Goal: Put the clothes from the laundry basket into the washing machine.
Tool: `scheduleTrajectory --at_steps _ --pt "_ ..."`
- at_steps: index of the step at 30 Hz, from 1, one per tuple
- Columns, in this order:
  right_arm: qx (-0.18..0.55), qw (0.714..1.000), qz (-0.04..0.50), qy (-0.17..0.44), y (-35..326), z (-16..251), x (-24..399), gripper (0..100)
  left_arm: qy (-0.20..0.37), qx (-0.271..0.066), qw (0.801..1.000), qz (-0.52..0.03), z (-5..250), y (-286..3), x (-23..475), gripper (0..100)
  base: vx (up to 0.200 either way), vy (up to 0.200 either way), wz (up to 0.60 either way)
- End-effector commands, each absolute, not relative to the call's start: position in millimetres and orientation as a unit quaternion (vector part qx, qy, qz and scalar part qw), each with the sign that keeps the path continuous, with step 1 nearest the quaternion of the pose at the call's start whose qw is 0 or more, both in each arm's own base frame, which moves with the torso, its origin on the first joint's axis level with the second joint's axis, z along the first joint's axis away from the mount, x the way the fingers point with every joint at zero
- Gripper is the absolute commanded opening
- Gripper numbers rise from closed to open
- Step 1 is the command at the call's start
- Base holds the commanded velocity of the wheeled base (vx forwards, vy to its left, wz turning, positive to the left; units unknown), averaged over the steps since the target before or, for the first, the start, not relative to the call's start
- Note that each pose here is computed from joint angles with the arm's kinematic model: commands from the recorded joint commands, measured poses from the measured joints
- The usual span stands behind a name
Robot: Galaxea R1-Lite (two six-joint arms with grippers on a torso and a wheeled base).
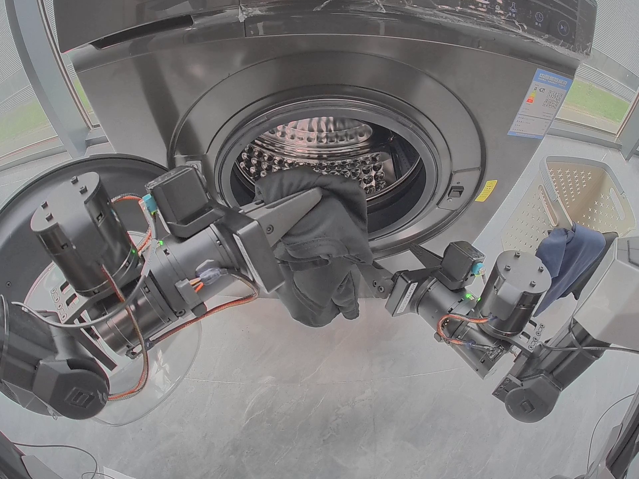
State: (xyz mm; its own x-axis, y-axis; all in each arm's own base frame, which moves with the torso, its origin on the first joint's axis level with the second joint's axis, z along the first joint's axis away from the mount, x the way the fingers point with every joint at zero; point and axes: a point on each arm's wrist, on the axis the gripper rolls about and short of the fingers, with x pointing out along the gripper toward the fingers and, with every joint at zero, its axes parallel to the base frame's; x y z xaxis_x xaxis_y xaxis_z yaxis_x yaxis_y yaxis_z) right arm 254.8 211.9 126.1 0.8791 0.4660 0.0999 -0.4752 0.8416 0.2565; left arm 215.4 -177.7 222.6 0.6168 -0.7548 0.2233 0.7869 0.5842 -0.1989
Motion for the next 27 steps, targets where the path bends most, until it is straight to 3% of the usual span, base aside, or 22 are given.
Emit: scheduleTrajectory --at_steps 1,9,27 --pt "0.137 0.959 0.246 -0.015 221 119 264 100 -0.055 -0.141 0.886 -0.439 222 -180 214 0 0.0 0.0 0.0" --pt "0.126 0.952 0.279 0.009 244 102 252 100 -0.059 -0.149 0.883 -0.441 225 -183 216 0 0.0 0.0 0.0" --pt "0.111 0.958 0.265 0.021 248 78 269 100 -0.062 -0.152 0.882 -0.442 227 -180 211 0 0.0 0.0 0.0"
